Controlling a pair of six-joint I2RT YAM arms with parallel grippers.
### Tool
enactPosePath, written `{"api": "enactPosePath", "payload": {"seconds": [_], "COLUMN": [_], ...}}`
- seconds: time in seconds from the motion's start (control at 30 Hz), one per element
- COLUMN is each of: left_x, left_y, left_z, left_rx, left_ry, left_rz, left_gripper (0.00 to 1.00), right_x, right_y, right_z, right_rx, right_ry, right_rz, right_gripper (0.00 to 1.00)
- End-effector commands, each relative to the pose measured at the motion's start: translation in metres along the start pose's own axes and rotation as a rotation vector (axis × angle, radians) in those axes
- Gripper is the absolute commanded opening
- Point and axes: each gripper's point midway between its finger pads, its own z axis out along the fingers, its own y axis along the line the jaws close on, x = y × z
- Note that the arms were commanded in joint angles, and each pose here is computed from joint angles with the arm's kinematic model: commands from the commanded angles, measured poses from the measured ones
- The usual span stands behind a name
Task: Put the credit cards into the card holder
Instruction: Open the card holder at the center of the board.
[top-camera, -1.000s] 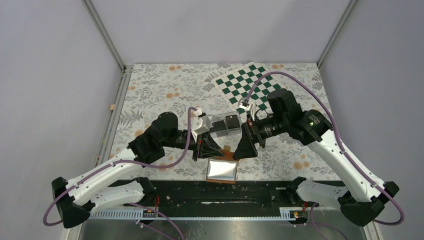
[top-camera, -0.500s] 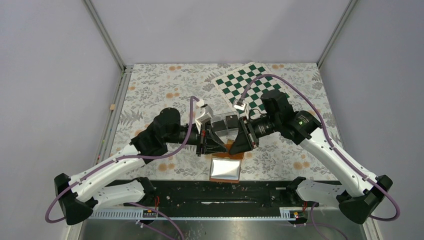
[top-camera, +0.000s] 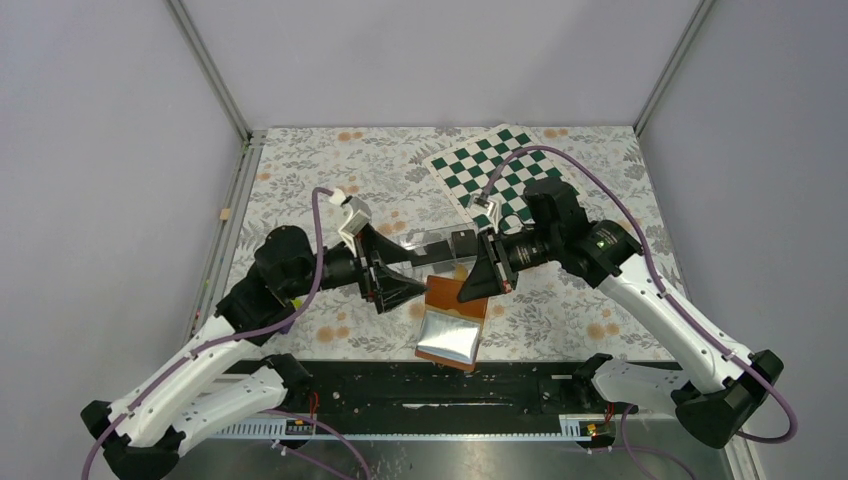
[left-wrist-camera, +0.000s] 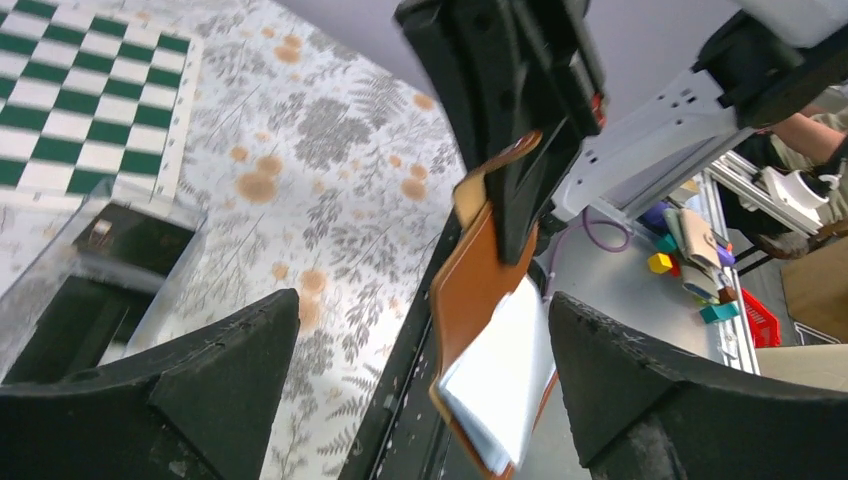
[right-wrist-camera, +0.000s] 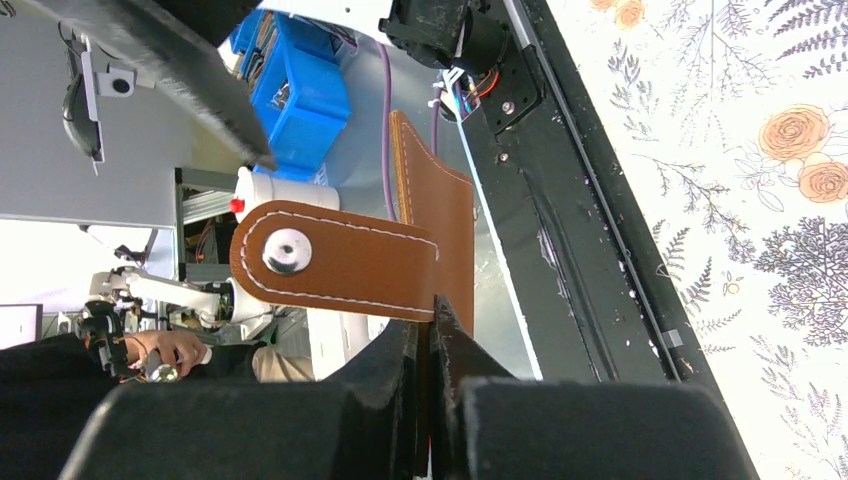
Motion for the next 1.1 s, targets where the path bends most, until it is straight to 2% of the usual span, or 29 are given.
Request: {"api": "enactPosePath", "payload": {"seconds": [0.0,0.2,0.47,0.63,1.07], "left_x": [0.032,0.076,0.097,0.099,0.071], "left_y": [0.016,0.024,0.033,0.032,0.014], "left_z": [-0.014,-0.023,-0.020,-0.017,-0.011], "left_rx": [-0.056,-0.065,-0.085,-0.073,-0.001], "left_ry": [0.092,0.217,0.301,0.317,0.241], "left_rz": [-0.044,-0.085,-0.120,-0.130,-0.131], "left_gripper": [0.94,0.92,0.86,0.83,0.77], "right_x": [-0.010,-0.012,-0.012,-0.011,-0.005], "right_y": [0.004,0.006,0.004,0.002,-0.004], "right_z": [-0.005,-0.005,-0.004,-0.003,0.001], "right_rx": [-0.021,-0.042,-0.040,-0.034,-0.036], "right_ry": [-0.035,-0.027,-0.022,-0.022,-0.001], "right_rz": [-0.020,-0.007,0.008,0.015,0.037], "right_gripper": [0.00,0.00,0.00,0.00,0.00]}}
